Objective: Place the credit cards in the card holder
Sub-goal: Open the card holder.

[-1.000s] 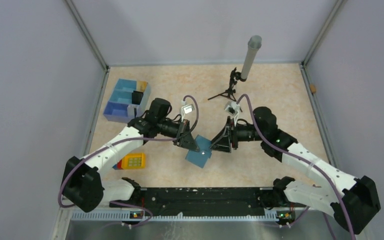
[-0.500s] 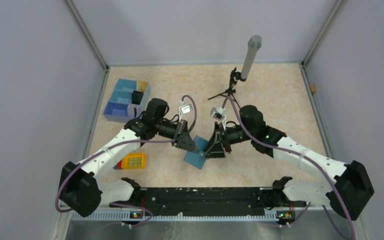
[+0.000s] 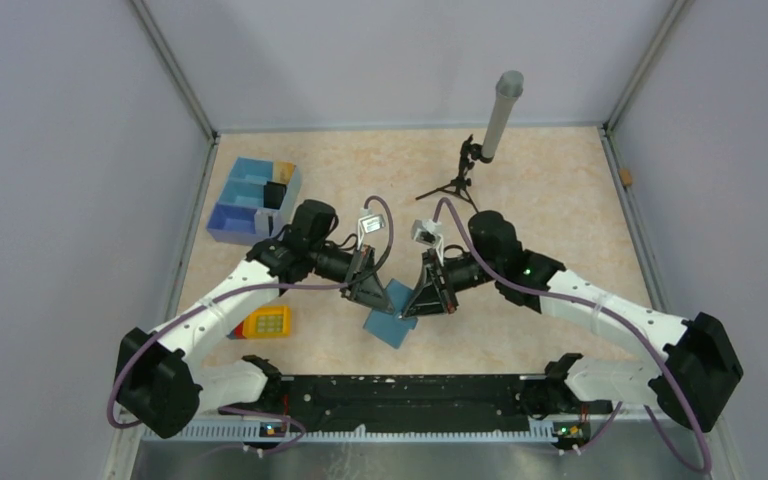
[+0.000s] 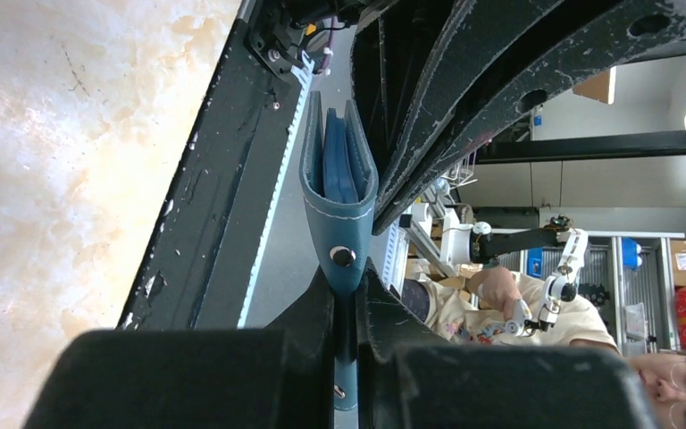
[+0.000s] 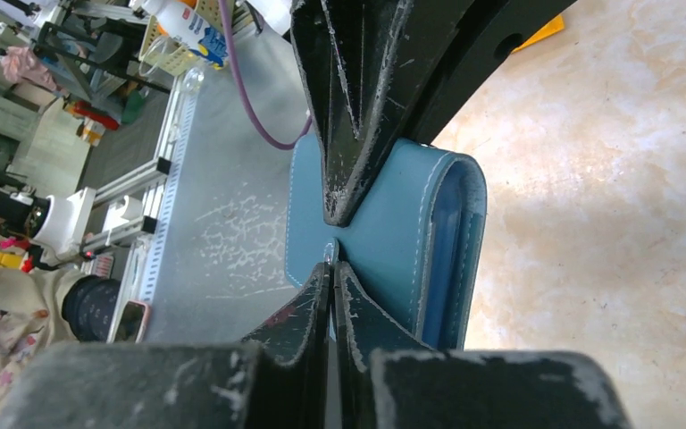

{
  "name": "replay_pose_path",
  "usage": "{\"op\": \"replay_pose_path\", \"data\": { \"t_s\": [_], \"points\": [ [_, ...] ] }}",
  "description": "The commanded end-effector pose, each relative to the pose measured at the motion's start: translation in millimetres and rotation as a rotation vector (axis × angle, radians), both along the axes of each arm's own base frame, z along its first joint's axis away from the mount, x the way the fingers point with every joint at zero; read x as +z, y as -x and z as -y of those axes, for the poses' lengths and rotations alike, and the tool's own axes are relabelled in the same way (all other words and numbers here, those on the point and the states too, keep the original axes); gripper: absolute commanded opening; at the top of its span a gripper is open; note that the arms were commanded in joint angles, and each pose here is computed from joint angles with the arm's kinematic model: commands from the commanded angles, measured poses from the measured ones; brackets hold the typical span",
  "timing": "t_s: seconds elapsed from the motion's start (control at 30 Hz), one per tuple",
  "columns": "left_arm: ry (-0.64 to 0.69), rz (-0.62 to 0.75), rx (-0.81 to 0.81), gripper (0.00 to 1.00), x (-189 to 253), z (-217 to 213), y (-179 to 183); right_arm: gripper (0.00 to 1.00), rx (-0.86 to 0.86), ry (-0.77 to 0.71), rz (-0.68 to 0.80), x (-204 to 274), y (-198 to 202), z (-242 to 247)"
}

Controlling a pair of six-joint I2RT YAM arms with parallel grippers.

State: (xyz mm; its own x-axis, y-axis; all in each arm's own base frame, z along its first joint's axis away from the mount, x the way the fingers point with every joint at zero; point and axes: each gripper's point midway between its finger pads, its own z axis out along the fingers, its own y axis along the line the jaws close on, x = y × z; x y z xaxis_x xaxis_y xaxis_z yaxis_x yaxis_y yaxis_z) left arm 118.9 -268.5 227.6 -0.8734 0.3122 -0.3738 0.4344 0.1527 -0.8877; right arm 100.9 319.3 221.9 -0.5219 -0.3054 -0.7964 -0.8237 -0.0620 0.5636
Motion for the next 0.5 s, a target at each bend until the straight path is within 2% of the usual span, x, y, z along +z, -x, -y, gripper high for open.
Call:
{"op": "replay_pose_path", "data": {
  "t_s": [0.0,0.47],
  "points": [
    [0.079,0.142,0.034,0.00,28.3,7.5,-18.7,0.00,0.112,-0.005,0.008,6.2,24.2,-7.1],
    [-0.039,0.051,0.165,0.00,-13.2,-3.5,-50.2,0.00,0.225,-0.053,0.035,31.4,59.2,3.5]
  ]
}}
